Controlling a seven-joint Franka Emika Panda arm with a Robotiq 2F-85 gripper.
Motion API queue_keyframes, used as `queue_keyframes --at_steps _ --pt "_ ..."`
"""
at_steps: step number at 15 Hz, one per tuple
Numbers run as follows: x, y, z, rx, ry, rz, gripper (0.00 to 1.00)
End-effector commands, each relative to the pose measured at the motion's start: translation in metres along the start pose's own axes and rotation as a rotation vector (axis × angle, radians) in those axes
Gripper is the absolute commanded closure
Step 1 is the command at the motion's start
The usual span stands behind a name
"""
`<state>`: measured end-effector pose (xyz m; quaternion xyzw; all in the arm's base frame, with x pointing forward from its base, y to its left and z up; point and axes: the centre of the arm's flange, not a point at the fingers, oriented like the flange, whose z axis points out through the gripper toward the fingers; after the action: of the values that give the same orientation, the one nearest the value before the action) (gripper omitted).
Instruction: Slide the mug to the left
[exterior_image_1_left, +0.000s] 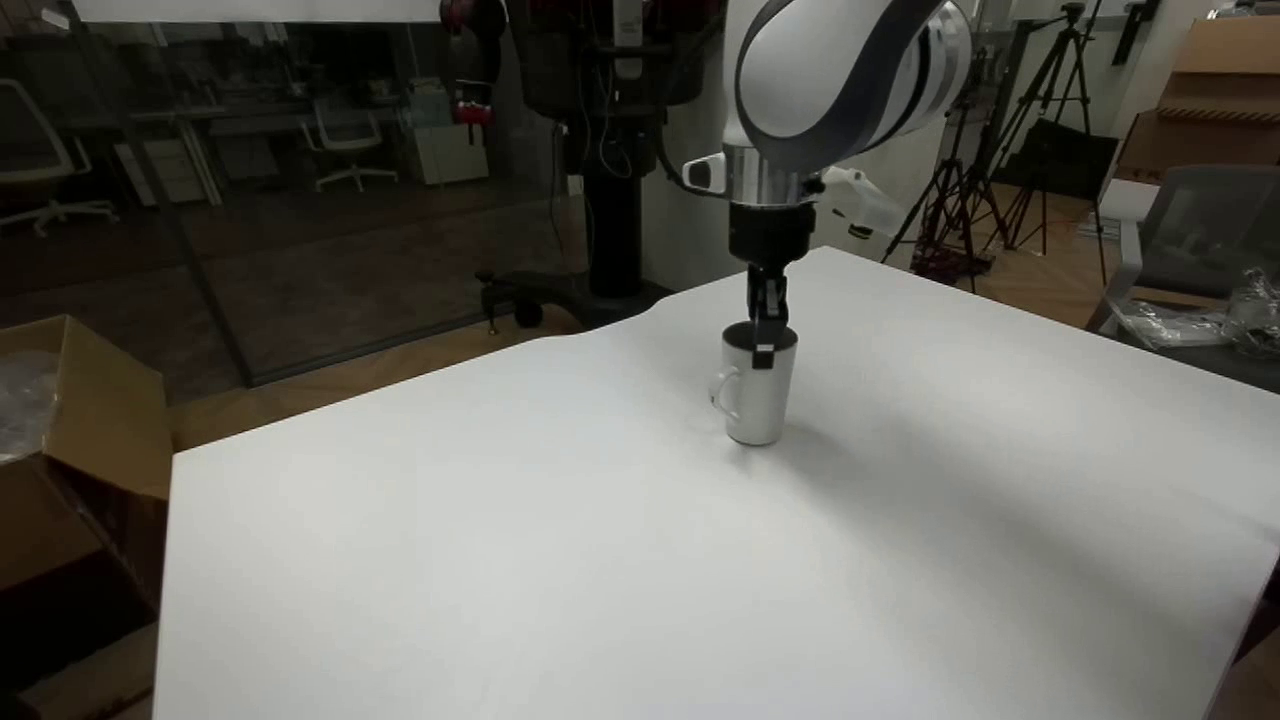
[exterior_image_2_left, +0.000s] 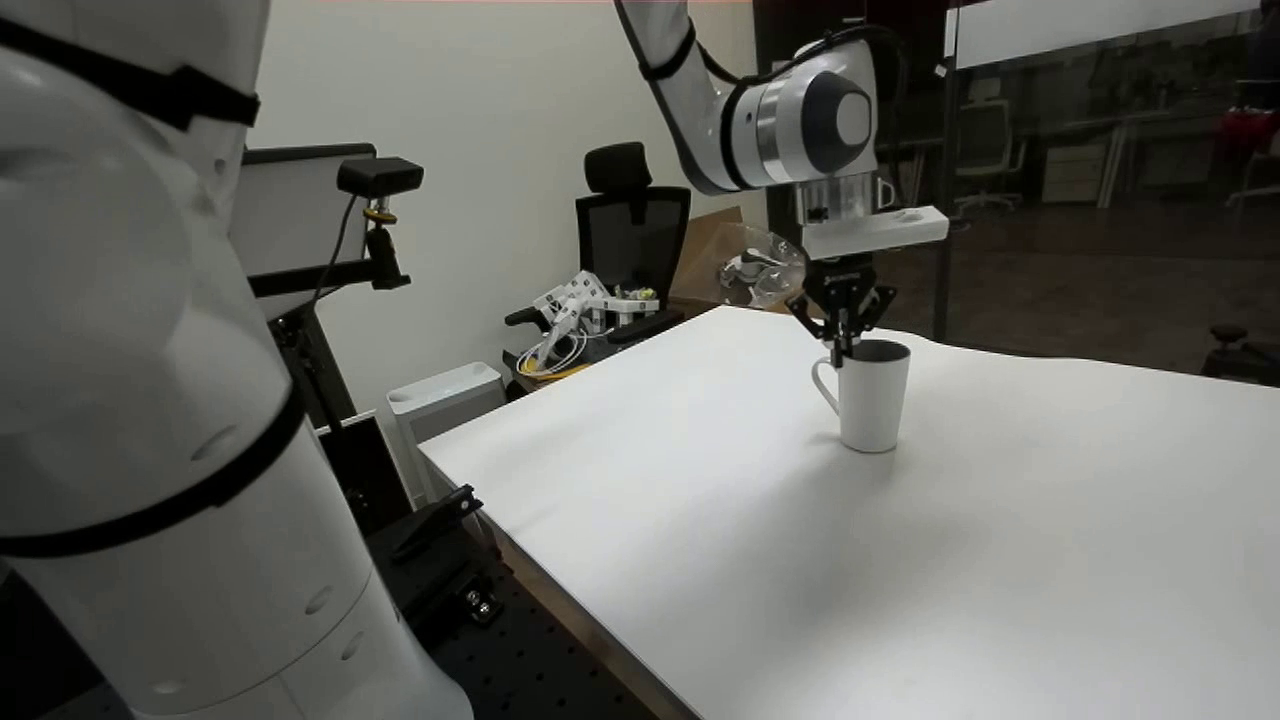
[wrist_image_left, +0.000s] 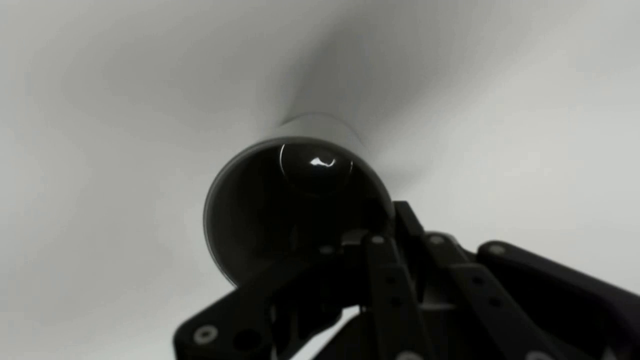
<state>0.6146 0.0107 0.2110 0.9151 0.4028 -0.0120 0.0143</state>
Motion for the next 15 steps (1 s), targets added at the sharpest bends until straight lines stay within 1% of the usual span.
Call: queue_keyframes --at_steps 1,4,8,9,10,11,15 --pt "0.033 -0.004 -0.009 -0.023 -0.013 -0.047 0.98" --pt "0.044 -0.008 -0.008 -0.024 -0.017 -0.067 0.98" --pt "0.047 -0.006 -0.012 -0.023 -0.014 -0.060 0.98" --pt "0.047 -0.006 -0.013 -0.023 -0.014 -0.057 0.67" --pt "0.046 -0.006 -0.013 -0.025 -0.014 -0.054 0.66" --pt "0.046 -0.006 -0.016 -0.029 -0.011 -0.051 0.61" --pt "0.039 -0.013 -0.035 -0.061 0.004 -0.028 0.33"
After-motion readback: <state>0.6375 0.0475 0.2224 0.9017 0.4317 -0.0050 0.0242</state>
